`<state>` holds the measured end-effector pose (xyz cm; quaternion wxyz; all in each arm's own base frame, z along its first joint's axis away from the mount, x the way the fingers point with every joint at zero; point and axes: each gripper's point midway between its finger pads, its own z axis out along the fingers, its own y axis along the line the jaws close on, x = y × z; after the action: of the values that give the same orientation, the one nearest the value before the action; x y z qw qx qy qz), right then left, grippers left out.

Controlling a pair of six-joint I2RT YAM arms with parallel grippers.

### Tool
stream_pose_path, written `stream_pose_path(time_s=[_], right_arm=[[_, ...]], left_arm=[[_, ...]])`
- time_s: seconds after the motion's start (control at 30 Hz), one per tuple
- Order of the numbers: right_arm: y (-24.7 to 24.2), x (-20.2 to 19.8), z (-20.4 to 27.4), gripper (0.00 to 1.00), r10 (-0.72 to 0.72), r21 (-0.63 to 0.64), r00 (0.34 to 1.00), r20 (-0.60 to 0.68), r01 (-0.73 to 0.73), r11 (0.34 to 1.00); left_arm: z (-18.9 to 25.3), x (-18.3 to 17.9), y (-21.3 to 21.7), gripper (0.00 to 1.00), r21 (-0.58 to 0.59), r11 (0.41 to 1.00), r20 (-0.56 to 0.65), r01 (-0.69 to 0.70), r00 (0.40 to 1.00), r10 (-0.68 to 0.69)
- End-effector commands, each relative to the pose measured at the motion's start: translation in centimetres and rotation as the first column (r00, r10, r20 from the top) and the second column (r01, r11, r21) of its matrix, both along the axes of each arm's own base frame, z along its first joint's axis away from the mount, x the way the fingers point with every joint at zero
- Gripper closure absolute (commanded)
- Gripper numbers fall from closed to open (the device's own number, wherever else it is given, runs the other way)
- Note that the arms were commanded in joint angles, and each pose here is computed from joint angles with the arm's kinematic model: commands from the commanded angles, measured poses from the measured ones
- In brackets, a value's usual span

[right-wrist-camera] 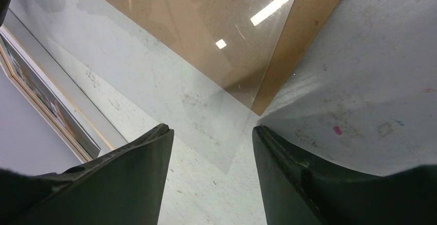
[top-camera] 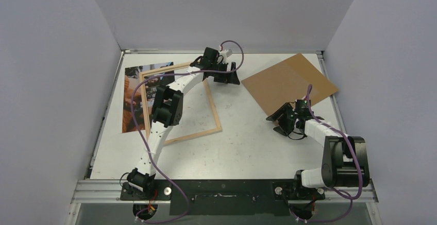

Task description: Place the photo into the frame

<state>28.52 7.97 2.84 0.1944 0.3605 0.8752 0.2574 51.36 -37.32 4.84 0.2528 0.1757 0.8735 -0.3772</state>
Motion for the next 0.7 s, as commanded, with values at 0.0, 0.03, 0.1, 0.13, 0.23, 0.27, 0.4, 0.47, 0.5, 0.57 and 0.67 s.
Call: stream_pose_path(time_s=[0.0,0.03,0.1,0.13,0.23,0.27,0.4,0.47,0.5,0.57,0.67], right_arm=[[-1.6,-0.1,-1.9,0.41,-0.026,-0.103,0.999,-0.036,0.022,0.994],[-1.6,-0.1,-2.0,0.41,-0.025,-0.102,0.999,-0.038,0.021,0.995],[-1.4,0.0,-2.0,0.4,-0.02,-0.09,0.999,-0.039,0.016,0.996],[-1.1,0.1,-1.9,0.4,-0.004,-0.076,0.999,-0.039,0.001,0.997],[-0.6,0.6,-2.0,0.4,0.023,-0.05,0.999,-0.042,-0.025,0.998],[-0.4,0.7,-2.0,0.4,0.028,-0.041,0.999,-0.042,-0.029,0.999],[0.3,1.1,-1.6,0.39,0.043,-0.002,0.999,-0.021,-0.043,0.999],[0.7,1.6,-1.0,0.39,0.053,0.023,0.999,0.008,-0.054,0.998],[1.0,1.8,-0.7,0.39,0.061,0.04,0.998,0.024,-0.062,0.997],[1.7,2.4,0.3,0.39,0.076,0.077,0.995,0.067,-0.081,0.994],[2.5,2.8,1.5,0.39,0.106,0.118,0.989,0.107,-0.118,0.986]], left_arm=[[1.3,0.7,-1.6,0.15,-0.08,0.996,0.059,0.031,0.998,-0.026],[0.9,0.6,-1.6,0.15,-0.078,0.996,0.044,0.032,0.999,-0.029],[0.1,0.2,-1.5,0.15,-0.063,0.998,-0.001,0.028,1.0,-0.028],[-0.5,0.2,-1.3,0.15,-0.047,0.999,-0.031,0.016,0.999,-0.017],[-2.4,-0.4,-1.3,0.17,-0.028,1.0,-0.138,-0.005,0.99,0.001],[-3.0,-0.6,-1.2,0.18,-0.018,1.0,-0.165,-0.018,0.986,0.015],[-3.6,-1.2,-1.1,0.18,-0.049,0.998,-0.223,-0.031,0.975,0.019],[-3.3,-1.4,-1.0,0.19,-0.073,0.997,-0.249,-0.026,0.968,0.007],[-3.0,-1.4,-1.0,0.2,-0.08,0.996,-0.26,-0.03,0.966,0.008],[-1.9,-1.4,-0.7,0.23,-0.085,0.996,-0.27,-0.035,0.963,0.011],[0.5,-1.3,-0.7,0.23,-0.104,0.994,-0.235,-0.029,0.972,0.003]])
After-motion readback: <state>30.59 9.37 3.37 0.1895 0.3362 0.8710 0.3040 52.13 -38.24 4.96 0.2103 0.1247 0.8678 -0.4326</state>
